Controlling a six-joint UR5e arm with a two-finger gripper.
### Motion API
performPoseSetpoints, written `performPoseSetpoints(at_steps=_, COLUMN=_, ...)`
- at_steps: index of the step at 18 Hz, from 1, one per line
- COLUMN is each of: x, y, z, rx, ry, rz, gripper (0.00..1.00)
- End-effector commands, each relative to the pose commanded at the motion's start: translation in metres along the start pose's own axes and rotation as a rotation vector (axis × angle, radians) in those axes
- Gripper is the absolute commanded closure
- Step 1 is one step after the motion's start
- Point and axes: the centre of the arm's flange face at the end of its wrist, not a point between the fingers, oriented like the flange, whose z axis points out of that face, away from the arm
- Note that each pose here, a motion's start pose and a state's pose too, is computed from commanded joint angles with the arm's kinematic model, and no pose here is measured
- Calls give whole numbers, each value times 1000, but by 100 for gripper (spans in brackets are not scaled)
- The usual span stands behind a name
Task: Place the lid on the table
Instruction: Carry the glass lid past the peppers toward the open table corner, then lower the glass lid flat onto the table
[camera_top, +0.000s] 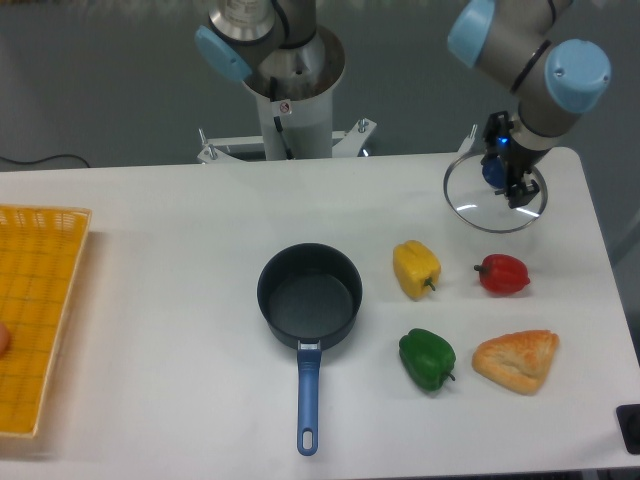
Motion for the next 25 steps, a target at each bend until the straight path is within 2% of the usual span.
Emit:
performPoseSetpoints(at_steps=9, x=-5, y=29, z=24, rx=-30, ry=4, rz=-11, gripper=34)
performPoseSetpoints(at_steps=25, x=-11, y=37, z=57, rx=-3, ry=28, rz=-29, gripper=34)
